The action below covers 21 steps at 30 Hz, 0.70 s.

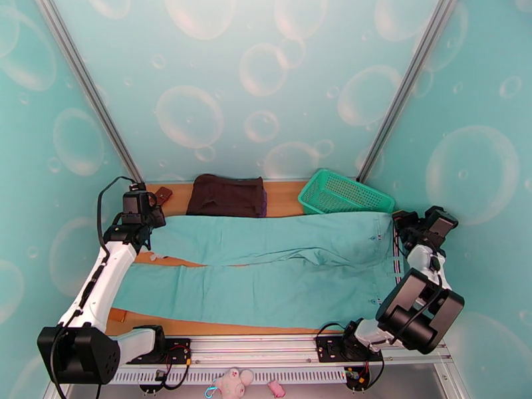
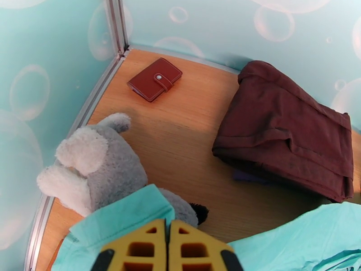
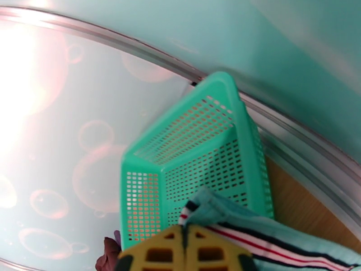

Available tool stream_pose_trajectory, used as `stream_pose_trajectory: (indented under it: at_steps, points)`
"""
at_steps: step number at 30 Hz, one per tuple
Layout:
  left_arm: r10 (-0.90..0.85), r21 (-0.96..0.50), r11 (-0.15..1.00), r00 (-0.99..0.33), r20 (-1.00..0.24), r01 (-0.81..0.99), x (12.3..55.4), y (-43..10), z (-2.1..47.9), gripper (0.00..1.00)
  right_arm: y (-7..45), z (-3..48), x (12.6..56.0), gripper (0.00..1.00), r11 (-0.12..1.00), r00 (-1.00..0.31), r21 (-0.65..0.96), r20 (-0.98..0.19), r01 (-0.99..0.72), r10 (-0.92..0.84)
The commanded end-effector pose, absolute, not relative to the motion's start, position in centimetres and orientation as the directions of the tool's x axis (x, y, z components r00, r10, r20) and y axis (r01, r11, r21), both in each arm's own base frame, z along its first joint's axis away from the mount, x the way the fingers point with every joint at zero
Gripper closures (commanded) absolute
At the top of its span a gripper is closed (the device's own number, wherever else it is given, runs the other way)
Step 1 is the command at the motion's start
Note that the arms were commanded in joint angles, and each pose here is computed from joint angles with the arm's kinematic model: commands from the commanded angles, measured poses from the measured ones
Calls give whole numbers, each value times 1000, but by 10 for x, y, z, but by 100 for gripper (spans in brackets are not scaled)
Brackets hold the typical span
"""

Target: Fold and stack the trousers

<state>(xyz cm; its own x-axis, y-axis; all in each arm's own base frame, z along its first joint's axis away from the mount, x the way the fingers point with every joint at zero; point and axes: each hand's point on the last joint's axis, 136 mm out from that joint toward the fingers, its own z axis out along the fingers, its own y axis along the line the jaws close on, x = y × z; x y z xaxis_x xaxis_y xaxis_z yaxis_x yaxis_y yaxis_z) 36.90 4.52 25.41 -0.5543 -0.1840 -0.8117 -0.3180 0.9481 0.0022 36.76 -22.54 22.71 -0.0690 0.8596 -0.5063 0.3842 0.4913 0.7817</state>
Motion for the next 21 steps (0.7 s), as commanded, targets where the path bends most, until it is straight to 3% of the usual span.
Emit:
stream_pose_trajectory:
  at_steps: [1,6,15,21]
  points:
    - [-226,-24,900,-421,-879,-435,352,74,292,100,-232,269,354,100,548,9,772,-582,322,813]
    - [-275,-87,849,-295,-915,-521,337,107,319,100,-235,285,356,100,550,58,811,-570,201,819]
    - [-341,-212,837,-179,-923,-504,318,118,328,100,-195,277,349,92,531,-11,846,-532,-39,847]
    - [-394,-267,849,-209,-895,-457,324,122,315,100,-186,282,331,93,551,-4,833,-552,-52,834]
